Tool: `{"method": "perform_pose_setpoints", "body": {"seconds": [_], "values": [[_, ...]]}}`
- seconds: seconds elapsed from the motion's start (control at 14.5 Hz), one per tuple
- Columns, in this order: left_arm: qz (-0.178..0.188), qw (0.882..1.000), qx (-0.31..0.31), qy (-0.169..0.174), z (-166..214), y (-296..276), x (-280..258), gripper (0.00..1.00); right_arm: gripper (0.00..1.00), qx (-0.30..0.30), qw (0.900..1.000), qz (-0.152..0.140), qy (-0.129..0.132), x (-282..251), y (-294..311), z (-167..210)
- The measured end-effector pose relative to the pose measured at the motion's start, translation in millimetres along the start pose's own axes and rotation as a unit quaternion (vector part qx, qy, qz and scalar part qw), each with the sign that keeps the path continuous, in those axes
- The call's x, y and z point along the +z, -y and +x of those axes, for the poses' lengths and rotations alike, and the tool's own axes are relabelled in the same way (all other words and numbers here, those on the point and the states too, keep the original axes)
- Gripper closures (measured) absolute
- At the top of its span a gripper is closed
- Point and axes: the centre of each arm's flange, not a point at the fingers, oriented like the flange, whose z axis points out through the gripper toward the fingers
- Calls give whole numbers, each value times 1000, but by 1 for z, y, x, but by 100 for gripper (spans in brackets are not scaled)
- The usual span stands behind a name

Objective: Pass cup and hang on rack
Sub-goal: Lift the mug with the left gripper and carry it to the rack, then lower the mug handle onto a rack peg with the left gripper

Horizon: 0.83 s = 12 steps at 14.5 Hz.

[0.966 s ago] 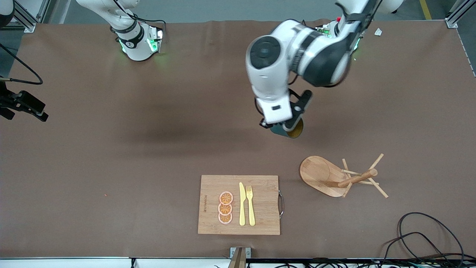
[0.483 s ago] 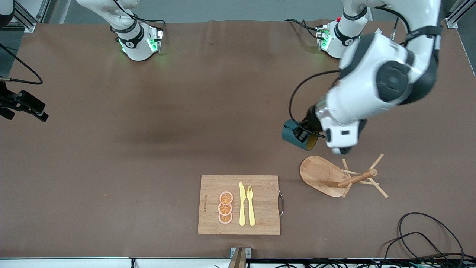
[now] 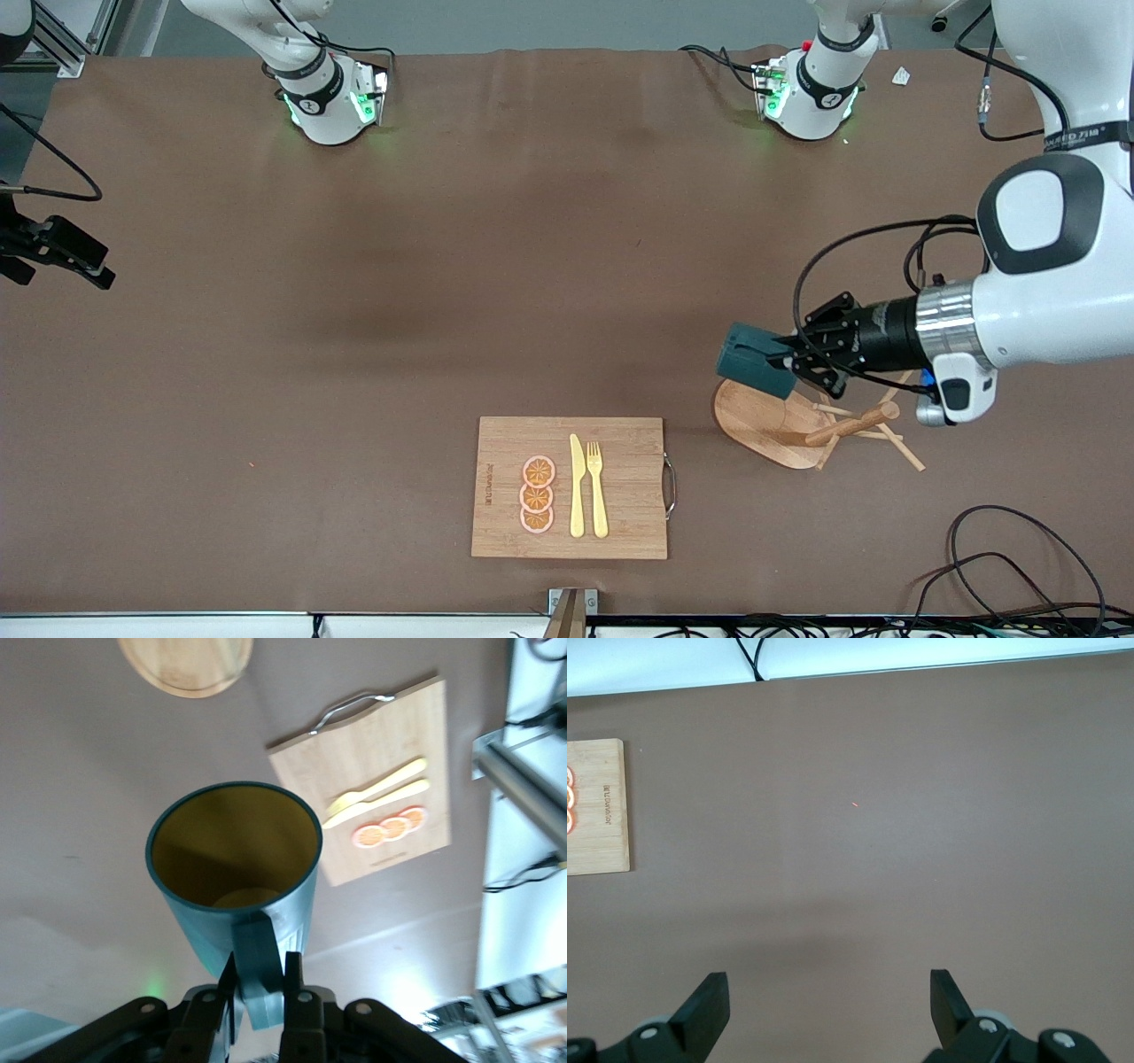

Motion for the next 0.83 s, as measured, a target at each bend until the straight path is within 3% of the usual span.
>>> {"method": "perform_pose_setpoints", "body": {"seconds": [0.41, 0.83], "values": [[-56, 995, -64, 42, 48, -5, -4, 79, 0, 0, 1000, 0, 0, 0, 0, 0], [-65, 993, -90, 48, 81, 1, -12, 79, 0, -1, 1000, 0, 0, 0, 0, 0]]}}
